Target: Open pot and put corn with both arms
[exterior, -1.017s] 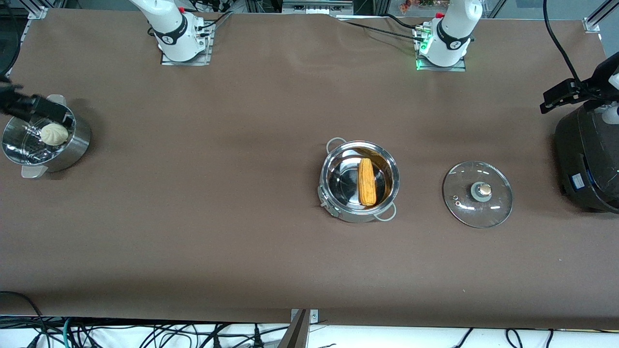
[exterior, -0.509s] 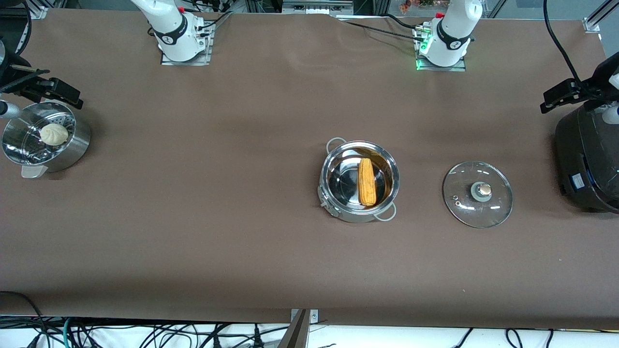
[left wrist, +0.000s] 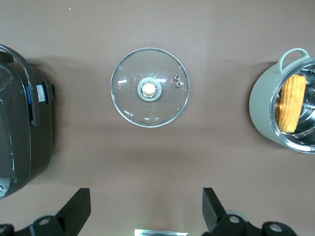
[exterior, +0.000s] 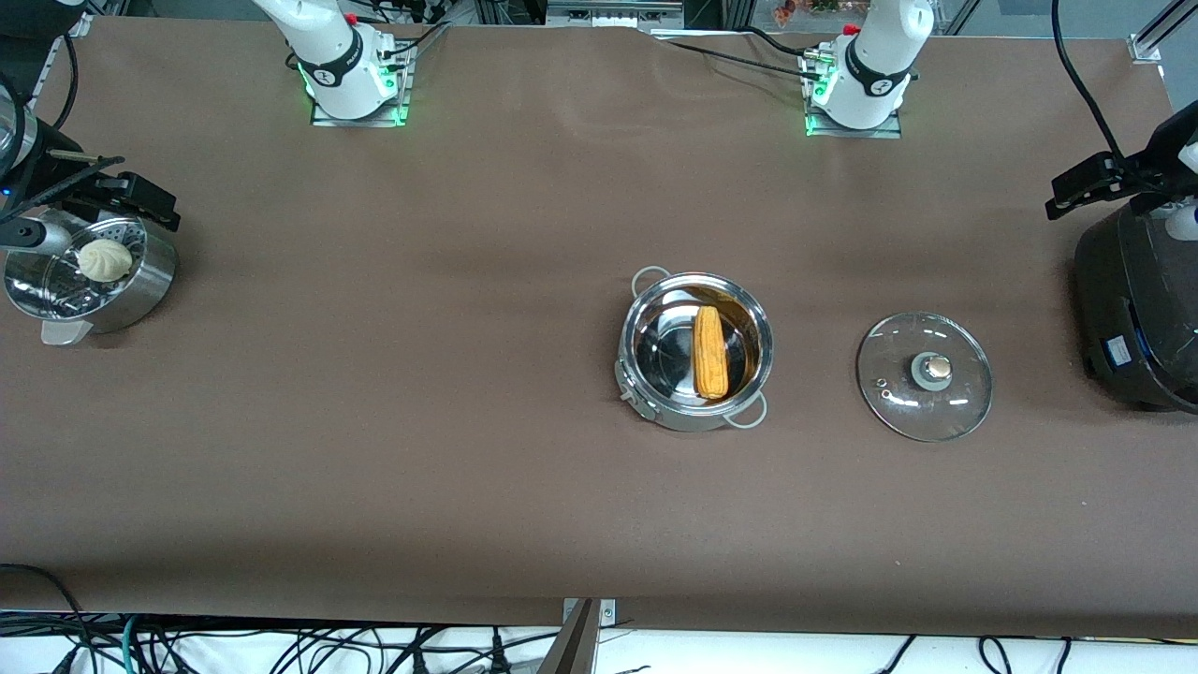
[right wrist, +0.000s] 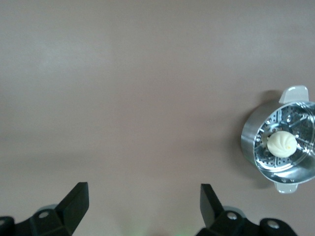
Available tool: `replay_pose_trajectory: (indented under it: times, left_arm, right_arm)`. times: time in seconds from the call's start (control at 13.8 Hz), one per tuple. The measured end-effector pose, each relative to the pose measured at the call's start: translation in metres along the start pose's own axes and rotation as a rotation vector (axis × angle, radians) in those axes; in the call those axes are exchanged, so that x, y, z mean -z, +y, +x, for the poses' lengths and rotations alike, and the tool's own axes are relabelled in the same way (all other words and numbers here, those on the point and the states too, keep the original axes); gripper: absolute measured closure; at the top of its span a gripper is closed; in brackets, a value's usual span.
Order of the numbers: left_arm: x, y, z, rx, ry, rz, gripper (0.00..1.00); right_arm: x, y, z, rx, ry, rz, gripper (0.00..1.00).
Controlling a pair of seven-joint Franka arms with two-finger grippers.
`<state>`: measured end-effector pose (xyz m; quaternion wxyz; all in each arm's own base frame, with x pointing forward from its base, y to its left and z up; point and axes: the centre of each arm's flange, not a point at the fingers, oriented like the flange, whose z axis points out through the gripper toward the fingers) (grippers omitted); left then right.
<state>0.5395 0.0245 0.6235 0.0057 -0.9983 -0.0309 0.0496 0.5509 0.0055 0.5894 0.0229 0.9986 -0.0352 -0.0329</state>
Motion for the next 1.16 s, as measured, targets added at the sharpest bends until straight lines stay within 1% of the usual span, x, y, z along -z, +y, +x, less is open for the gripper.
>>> replay_pose_trajectory:
  times: [0.15, 0.29, 0.8, 1.16]
  left_arm:
    - [0.000, 0.000, 0.000, 0.000, 0.000, 0.000, 0.00]
    - [0.000, 0.000, 0.000, 0.000, 0.000, 0.000, 0.00]
    - [0.000, 0.000, 0.000, 0.000, 0.000, 0.000, 0.00]
    - [0.000, 0.000, 0.000, 0.000, 0.000, 0.000, 0.00]
  right_arm:
    - [0.007, -0.014, 0.003, 0.039, 0.017, 0.001, 0.00]
    - [0.010, -0.023, 0.005, 0.063, 0.023, 0.002, 0.00]
    - [0.003, -0.015, 0.010, 0.059, 0.010, 0.003, 0.00]
    - [0.003, -0.014, 0.010, 0.059, 0.010, 0.003, 0.00]
